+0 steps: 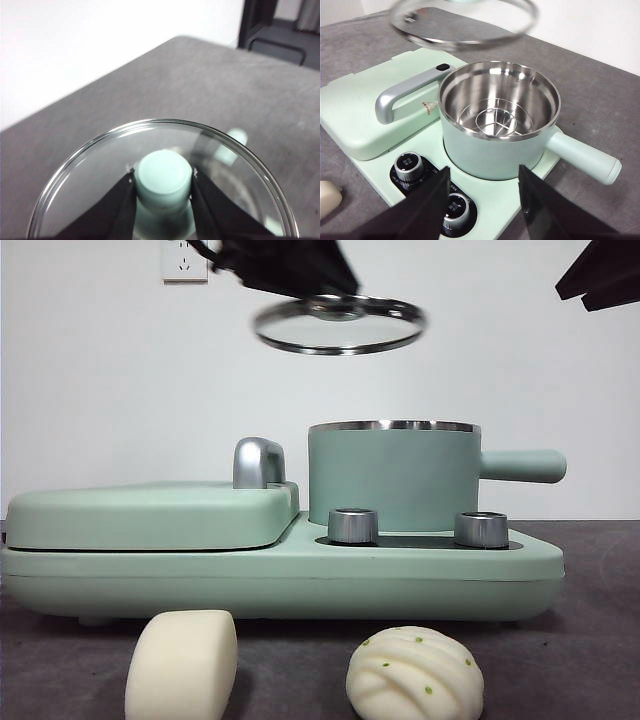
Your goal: Put the buns in a small steamer
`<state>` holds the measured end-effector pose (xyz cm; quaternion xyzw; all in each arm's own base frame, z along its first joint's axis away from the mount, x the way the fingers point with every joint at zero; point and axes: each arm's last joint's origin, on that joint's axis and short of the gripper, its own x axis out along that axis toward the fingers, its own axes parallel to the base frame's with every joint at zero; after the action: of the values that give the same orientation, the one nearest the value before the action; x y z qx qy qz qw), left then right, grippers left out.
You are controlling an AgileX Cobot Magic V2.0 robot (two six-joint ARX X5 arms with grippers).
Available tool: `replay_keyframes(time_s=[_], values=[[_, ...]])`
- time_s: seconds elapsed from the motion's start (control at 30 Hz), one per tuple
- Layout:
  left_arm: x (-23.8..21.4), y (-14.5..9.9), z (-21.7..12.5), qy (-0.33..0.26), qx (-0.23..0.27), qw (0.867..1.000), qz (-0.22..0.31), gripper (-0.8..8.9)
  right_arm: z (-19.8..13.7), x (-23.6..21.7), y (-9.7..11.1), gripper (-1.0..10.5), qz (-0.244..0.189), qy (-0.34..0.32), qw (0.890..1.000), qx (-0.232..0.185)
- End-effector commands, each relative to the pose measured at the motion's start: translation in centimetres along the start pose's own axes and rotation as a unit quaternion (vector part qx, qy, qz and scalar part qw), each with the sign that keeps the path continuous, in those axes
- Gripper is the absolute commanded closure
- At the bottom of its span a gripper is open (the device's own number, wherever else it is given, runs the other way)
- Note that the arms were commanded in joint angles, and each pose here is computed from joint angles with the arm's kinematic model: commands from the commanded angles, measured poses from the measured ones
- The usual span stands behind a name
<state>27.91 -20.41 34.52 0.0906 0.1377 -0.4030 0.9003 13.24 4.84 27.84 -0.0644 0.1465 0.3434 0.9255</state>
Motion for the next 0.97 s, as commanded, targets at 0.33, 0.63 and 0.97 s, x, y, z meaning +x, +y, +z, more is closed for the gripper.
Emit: replay_keyframes(time_s=[0.33, 0.63, 0.97], values=[[-5.7, 2.6, -0.6, 0.066, -0.063, 0.992, 0.089, 8.01, 0.6, 0.8, 1.3, 7.3, 0.053, 0.001, 0.999, -0.012], [-8.5, 3.4, -4.1, 0.084, -0.084, 0.984, 0.135, 8.02, 0.6, 4.7, 5.0, 7.3, 0.162, 0.046, 0.984, -0.052], [-9.6, 4.4, -4.1, 0.074, -0.090, 0.980, 0.160, 8.02, -1.0, 10.4, 10.3, 6.6, 0.259, 0.123, 0.954, -0.090]])
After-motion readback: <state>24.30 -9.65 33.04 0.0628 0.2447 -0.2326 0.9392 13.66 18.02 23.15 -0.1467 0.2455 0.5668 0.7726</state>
